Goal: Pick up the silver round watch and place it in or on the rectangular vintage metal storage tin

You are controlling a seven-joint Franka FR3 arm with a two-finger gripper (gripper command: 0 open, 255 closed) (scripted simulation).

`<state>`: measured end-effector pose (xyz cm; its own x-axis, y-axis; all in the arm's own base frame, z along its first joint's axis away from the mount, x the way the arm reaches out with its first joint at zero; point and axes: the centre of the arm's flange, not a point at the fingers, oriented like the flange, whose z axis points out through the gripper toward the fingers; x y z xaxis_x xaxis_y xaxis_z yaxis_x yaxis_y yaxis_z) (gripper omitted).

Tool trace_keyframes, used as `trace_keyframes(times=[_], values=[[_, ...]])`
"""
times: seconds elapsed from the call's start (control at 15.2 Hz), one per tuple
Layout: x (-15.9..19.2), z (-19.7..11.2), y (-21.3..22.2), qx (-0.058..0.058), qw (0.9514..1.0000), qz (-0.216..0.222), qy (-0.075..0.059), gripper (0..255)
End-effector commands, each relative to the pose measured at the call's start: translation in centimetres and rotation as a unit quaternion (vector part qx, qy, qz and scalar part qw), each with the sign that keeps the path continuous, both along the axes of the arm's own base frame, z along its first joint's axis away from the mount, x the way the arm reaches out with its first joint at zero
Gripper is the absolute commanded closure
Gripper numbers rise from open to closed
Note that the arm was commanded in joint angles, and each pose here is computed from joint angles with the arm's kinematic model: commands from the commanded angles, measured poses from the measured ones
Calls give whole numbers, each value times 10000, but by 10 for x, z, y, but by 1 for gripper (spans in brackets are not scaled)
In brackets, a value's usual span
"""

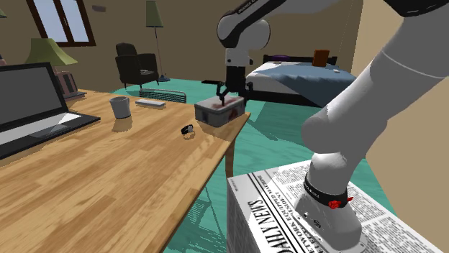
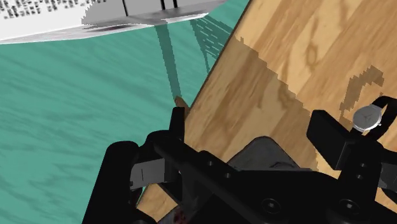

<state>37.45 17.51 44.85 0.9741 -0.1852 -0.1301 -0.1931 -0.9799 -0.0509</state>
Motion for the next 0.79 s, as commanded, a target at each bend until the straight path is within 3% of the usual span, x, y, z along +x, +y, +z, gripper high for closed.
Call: trace_keyframes(times=[0.0, 0.73], values=[[11, -11, 23, -11, 10000, 4, -87, 0], [69, -57, 144, -112, 9985, 42, -543, 0]])
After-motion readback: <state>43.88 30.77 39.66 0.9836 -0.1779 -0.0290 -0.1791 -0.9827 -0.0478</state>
